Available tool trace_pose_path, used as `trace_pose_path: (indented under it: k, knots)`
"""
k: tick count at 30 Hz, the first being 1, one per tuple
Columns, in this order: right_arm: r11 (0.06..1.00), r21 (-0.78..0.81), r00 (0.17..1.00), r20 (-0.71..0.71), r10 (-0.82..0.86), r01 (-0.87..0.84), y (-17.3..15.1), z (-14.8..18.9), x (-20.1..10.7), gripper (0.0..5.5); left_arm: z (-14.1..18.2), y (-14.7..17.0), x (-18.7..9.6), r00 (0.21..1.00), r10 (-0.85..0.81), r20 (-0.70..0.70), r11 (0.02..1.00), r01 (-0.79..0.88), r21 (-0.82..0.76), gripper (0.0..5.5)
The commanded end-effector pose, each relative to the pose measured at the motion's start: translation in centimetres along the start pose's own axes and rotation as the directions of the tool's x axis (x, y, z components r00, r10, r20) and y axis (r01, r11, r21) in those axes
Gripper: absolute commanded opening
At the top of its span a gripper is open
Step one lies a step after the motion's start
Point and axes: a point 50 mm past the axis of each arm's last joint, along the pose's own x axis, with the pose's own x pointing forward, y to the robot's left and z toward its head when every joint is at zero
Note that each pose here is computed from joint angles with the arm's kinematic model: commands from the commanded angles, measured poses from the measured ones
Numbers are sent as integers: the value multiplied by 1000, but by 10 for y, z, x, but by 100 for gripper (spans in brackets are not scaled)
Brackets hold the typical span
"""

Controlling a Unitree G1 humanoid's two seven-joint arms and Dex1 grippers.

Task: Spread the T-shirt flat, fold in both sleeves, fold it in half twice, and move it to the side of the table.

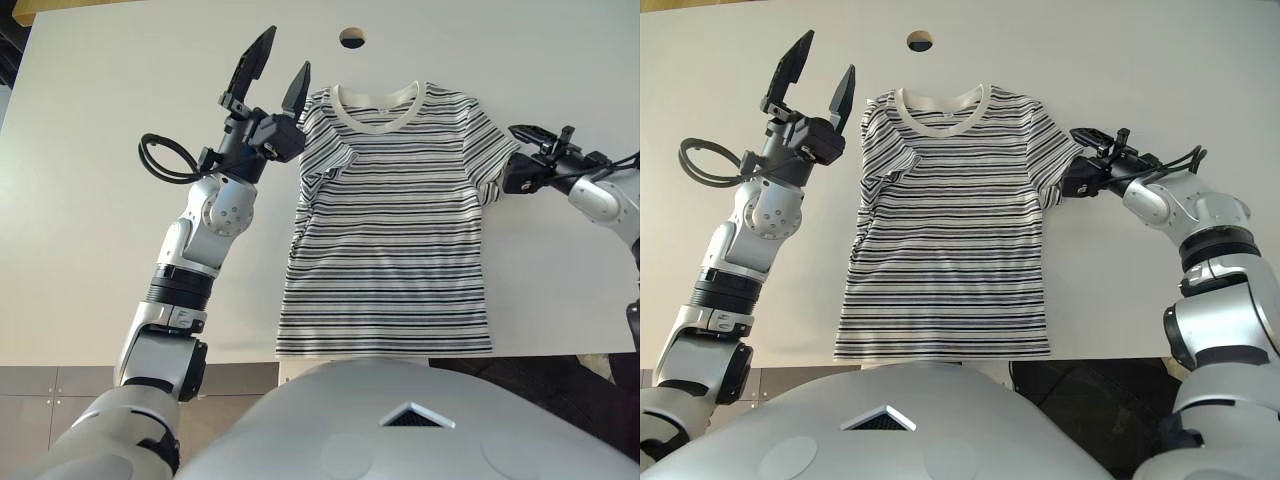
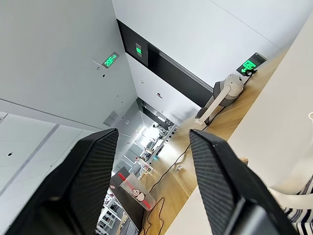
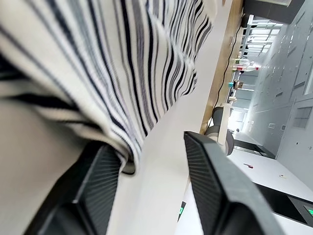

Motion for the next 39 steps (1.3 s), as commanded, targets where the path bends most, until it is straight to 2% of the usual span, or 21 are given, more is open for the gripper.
trace_pose_path:
  k: [1,4,9,17,24,27,32,39]
  knots:
    - [999,11,998,-40,53,-53,16,-2,0,154,-2,-1,-1,1000,-12,-13,1000,12,8,271]
    - [998,15,997,-51,57,-57,18,-2,1,89,-1,-2,-1,1000,-13,-10,1000,13,3,271]
    - [997,2,997,-21,76,-76,22,3,3,12,2,-2,-2,1000,-15,0,1000,15,-4,271]
    - [999,3,999,-7,33,-33,20,5,3,12,6,-4,-4,1000,-22,5,1000,22,-14,271]
    - [953,154,965,-13,-261,260,-11,4,-3,12,0,-2,-6,1000,5,-21,1000,-6,-21,271]
    - [924,190,942,-8,-336,331,-22,9,0,12,-2,-6,-6,999,6,-31,1000,-7,-29,271]
    - [915,203,929,49,-366,349,-30,24,7,12,-3,-11,-8,999,-12,-39,999,10,-33,271]
    - [939,171,933,159,-324,297,-25,51,17,12,0,-17,-8,999,-44,-24,998,43,-37,271]
